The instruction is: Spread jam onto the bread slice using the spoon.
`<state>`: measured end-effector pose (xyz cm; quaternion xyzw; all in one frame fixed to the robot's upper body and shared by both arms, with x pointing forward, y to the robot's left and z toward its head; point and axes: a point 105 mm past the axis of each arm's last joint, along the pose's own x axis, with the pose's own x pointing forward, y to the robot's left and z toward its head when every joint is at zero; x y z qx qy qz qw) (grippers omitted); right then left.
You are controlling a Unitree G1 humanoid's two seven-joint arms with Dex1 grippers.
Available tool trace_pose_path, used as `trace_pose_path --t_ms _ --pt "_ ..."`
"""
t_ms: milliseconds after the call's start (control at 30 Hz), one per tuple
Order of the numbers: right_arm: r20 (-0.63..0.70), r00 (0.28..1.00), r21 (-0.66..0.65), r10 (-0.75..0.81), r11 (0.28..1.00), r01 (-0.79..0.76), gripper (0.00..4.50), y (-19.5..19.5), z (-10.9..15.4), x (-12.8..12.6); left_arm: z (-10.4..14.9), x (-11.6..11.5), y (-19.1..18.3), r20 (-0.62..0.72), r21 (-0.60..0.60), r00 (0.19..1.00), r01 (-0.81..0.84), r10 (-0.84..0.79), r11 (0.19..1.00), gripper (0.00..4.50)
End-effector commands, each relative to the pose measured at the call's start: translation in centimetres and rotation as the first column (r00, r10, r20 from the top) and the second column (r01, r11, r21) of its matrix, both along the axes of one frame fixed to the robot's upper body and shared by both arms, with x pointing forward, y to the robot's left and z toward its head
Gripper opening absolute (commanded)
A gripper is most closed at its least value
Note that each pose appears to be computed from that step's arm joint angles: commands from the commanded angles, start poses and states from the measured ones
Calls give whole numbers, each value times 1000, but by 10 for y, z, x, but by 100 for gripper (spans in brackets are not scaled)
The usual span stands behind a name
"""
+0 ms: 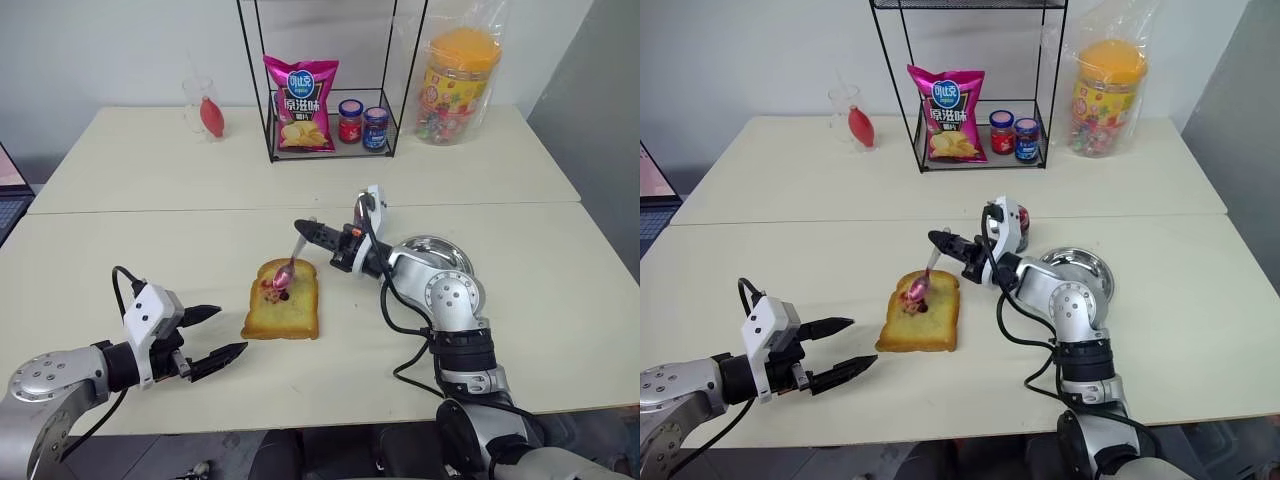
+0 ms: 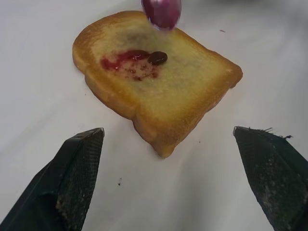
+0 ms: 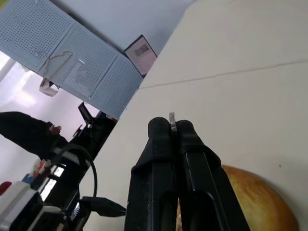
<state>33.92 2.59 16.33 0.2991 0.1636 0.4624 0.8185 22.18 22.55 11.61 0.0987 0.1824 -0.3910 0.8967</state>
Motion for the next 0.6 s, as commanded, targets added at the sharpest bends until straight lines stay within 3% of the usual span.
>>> trace_pose_path --t_ms 33,367,600 --pt "20 1000 1 3 1000 -3 3 4 -3 1 5 0 -4 23 14 999 29 -29 999 450" --pt "36 999 -100 -23 995 27 3 5 -33 10 5 -1 -7 24 20 999 43 -44 999 450" --pt "54 997 -84 -53 995 58 3 6 -31 22 3 -1 -9 21 27 997 68 -69 997 450"
